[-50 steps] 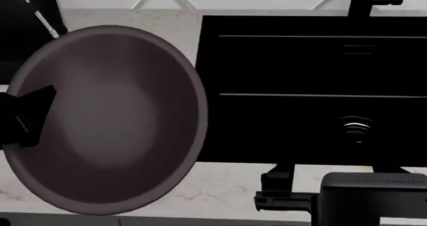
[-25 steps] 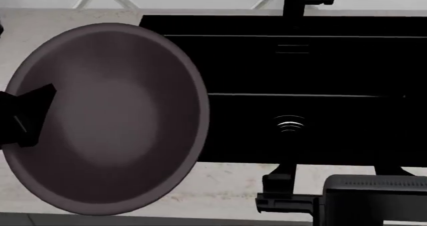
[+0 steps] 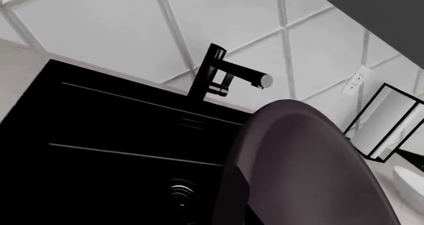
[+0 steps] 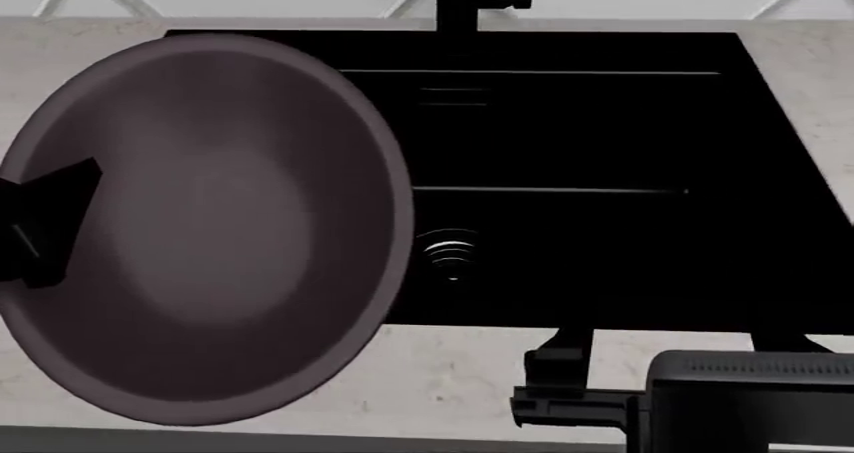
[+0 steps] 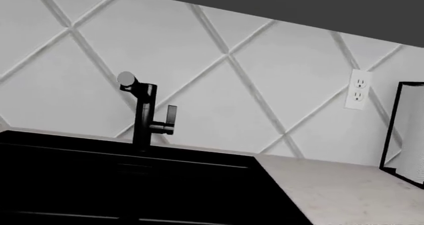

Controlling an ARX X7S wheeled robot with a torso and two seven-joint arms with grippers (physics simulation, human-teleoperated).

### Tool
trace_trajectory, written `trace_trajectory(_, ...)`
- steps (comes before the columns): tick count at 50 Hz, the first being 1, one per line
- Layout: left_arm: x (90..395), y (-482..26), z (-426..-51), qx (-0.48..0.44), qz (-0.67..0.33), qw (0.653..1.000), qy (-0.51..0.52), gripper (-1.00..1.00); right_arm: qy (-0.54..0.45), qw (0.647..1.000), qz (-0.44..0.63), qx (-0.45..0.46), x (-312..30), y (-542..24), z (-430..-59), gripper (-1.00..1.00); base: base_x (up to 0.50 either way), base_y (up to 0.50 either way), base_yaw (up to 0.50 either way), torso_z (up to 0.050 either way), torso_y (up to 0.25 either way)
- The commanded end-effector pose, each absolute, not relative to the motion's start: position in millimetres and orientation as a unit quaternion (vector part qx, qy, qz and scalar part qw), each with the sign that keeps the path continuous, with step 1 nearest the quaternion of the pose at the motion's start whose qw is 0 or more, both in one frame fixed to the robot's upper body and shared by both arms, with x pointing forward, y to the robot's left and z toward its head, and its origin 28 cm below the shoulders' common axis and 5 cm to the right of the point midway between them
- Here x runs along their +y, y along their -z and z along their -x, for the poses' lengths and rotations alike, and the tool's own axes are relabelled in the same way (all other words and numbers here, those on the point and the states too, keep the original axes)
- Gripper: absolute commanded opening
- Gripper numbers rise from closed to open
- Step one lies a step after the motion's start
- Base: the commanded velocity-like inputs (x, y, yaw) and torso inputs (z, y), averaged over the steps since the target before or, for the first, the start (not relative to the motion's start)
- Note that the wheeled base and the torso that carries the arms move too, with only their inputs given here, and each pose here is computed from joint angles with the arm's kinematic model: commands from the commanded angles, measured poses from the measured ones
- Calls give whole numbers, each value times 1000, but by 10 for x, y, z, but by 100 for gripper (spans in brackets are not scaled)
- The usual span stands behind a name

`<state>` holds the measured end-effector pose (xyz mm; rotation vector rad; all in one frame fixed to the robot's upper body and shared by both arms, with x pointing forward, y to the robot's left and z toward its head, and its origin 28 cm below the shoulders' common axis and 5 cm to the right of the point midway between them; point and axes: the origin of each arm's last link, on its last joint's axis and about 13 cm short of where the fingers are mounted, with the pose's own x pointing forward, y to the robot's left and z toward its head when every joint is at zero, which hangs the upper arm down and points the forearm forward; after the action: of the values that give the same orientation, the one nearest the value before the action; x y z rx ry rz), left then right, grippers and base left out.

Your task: Stack the bowls from largest to smallest.

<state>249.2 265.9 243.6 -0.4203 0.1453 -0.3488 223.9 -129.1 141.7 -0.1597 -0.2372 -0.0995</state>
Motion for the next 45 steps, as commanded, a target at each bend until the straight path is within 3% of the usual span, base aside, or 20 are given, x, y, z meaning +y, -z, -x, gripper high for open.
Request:
trace_trajectory(1, 2656, -2469, -2471, 83, 212, 969, 98, -100, 50, 989, 79, -118, -1289, -1415, -2228, 100, 0, -500, 0, 0, 0)
trace_trajectory(45, 2669, -2471, -2462, 81, 216, 968, 98, -100, 50, 988, 81, -120, -1282, -1451, -2215, 100, 0, -500, 0, 0, 0)
